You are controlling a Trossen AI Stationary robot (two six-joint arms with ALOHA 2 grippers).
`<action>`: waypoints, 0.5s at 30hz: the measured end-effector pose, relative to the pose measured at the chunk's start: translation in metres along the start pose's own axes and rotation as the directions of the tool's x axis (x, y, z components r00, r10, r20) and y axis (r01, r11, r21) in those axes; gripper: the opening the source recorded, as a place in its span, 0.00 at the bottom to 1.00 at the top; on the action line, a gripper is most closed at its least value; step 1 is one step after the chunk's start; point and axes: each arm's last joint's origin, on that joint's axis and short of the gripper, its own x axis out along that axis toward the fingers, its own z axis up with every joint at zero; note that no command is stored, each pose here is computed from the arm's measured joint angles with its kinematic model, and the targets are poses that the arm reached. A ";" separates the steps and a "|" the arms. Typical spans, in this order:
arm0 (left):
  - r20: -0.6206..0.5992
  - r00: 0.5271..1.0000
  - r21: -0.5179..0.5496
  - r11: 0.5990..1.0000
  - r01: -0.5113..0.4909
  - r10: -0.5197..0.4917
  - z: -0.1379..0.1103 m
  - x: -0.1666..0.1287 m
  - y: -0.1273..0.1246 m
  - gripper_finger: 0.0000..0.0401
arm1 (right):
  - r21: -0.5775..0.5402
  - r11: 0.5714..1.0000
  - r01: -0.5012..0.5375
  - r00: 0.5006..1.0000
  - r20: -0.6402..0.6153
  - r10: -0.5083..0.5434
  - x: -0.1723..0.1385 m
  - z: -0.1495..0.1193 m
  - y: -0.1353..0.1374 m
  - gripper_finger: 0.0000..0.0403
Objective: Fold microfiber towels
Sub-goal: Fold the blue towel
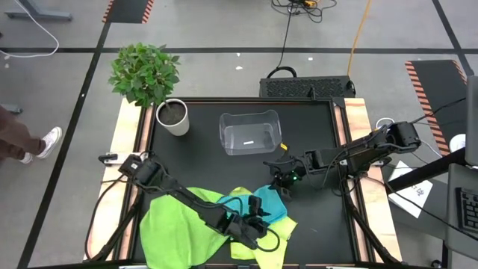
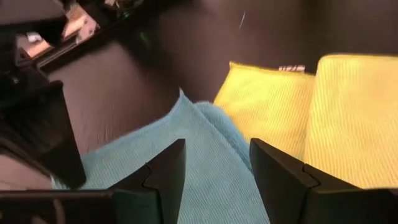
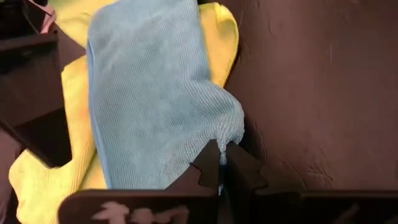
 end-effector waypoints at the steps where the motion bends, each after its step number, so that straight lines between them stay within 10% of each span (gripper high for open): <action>1: -0.009 1.000 0.006 1.000 0.002 -0.002 0.002 0.001 -0.001 0.45 | 0.000 1.000 -0.001 1.000 0.002 0.001 0.000 0.000 0.000 0.00; 15: -0.084 0.996 -0.044 0.999 0.014 -0.018 -0.020 0.033 -0.019 0.45 | -0.001 1.000 0.011 1.000 0.011 -0.011 -0.001 0.002 -0.004 0.00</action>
